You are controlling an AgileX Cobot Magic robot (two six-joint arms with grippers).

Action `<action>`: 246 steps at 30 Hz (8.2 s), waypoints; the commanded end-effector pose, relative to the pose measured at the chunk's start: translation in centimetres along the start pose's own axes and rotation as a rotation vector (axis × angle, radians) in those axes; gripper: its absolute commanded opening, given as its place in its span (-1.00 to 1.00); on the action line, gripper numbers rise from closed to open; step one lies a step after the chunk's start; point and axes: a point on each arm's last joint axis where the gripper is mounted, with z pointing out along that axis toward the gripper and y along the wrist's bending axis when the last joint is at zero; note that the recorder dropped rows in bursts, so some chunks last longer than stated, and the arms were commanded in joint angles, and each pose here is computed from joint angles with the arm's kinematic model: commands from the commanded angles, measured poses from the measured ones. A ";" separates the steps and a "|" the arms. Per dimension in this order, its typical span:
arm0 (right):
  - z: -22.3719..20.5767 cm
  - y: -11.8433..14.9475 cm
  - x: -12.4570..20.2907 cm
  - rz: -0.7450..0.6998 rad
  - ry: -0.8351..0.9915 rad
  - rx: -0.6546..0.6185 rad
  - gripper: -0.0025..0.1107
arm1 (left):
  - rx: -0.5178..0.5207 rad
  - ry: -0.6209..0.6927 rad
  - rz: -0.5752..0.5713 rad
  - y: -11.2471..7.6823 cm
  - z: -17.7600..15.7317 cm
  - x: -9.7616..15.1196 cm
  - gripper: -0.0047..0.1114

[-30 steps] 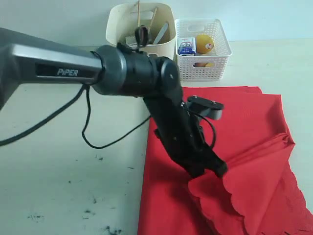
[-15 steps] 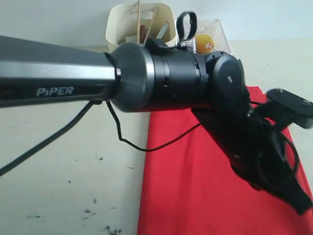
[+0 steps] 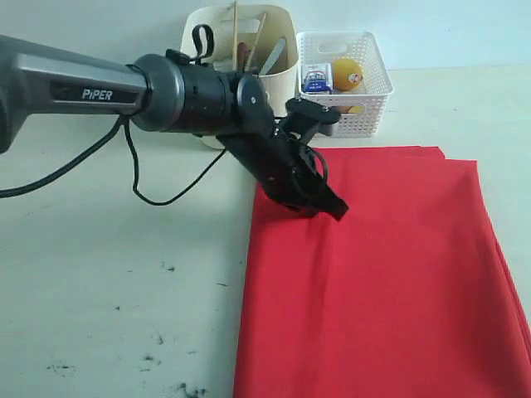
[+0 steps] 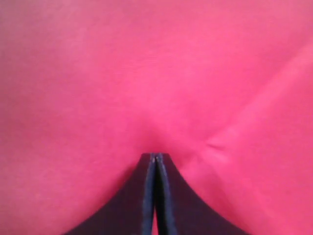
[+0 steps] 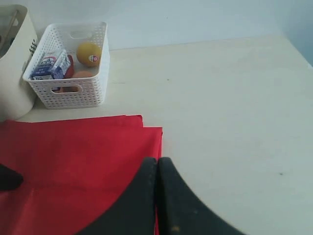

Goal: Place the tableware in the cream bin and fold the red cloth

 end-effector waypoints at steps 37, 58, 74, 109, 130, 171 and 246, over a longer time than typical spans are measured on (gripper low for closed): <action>0.0 0.0 0.3 0.018 0.024 -0.005 -0.96 | -0.166 -0.541 -0.158 3.0 -22.4 -4.6 -0.87; 0.0 0.0 0.3 0.017 0.018 -0.005 -0.96 | -0.444 -0.870 -0.282 -0.5 -29.5 16.5 -0.87; 0.0 0.0 0.3 0.019 0.018 -0.005 -0.96 | -0.448 -0.906 -0.243 -2.0 -30.1 20.3 -0.87; 0.0 0.0 0.3 0.017 0.018 -0.004 -0.96 | -0.986 -1.228 -0.294 -2.4 -33.1 30.4 -0.87; 0.0 0.0 0.3 0.018 0.016 -0.007 -0.96 | -1.020 -1.204 -0.157 -3.5 -29.8 33.4 -0.87; 0.0 0.0 0.3 0.018 0.016 -0.007 -0.96 | -0.895 -0.910 -0.330 -2.9 -27.0 34.8 -0.87; 18.2 4.5 8.1 0.194 0.394 -0.168 -0.96 | -0.896 -0.909 -0.328 -2.9 -27.0 34.8 -0.87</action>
